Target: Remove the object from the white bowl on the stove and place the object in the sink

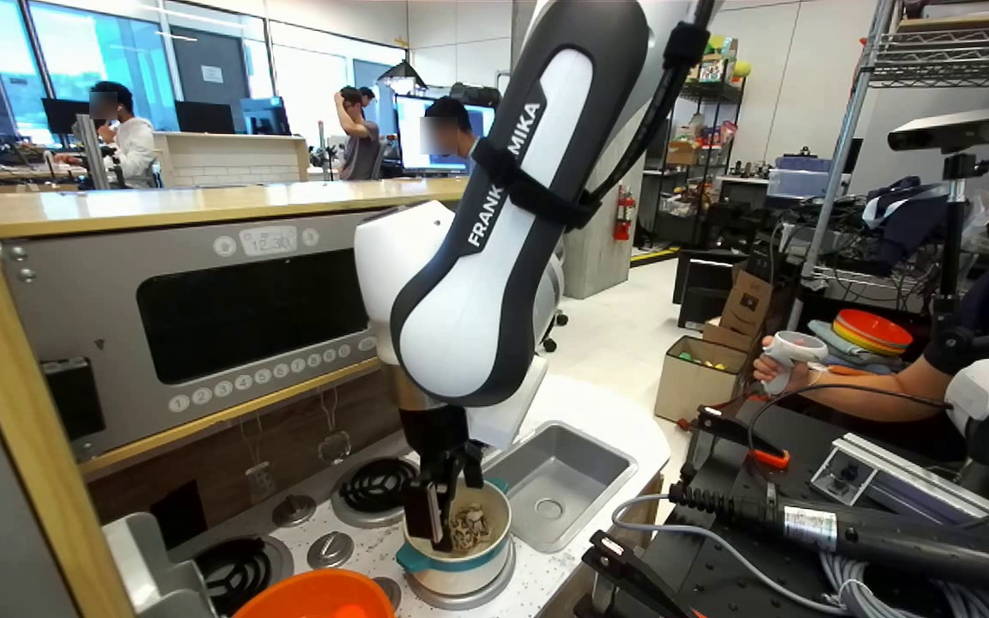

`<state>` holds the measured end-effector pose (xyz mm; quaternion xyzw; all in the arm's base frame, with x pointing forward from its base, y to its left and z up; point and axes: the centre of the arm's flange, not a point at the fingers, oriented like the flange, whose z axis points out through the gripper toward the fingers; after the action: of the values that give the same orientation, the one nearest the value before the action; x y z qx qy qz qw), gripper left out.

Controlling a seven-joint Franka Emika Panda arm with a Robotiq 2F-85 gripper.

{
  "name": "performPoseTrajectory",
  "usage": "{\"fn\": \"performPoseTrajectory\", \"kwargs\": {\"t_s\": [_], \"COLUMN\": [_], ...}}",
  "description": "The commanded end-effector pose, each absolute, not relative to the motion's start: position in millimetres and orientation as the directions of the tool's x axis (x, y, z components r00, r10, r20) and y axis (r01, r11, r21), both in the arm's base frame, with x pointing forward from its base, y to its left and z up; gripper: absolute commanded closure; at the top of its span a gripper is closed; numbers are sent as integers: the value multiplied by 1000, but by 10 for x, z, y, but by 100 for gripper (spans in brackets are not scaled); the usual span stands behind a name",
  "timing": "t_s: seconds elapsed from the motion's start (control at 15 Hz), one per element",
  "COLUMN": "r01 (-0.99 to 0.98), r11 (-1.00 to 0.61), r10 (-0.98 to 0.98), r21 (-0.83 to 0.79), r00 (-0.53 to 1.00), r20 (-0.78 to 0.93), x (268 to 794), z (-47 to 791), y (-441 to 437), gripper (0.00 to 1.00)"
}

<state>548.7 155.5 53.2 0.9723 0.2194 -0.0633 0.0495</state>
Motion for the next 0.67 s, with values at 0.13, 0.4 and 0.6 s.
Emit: {"fn": "performPoseTrajectory", "kwargs": {"t_s": [0.13,0.4,0.6], "r01": [482,512,512], "r11": [-868,-849,-847], "r10": [472,503,505], "r21": [118,134,141], "r00": [875,859,859], "r20": [-104,-95,-87], "x": [5491,5505,5565], "z": [331,307,347], "y": [1808,1814,1749], "gripper": [0,0,0]}}
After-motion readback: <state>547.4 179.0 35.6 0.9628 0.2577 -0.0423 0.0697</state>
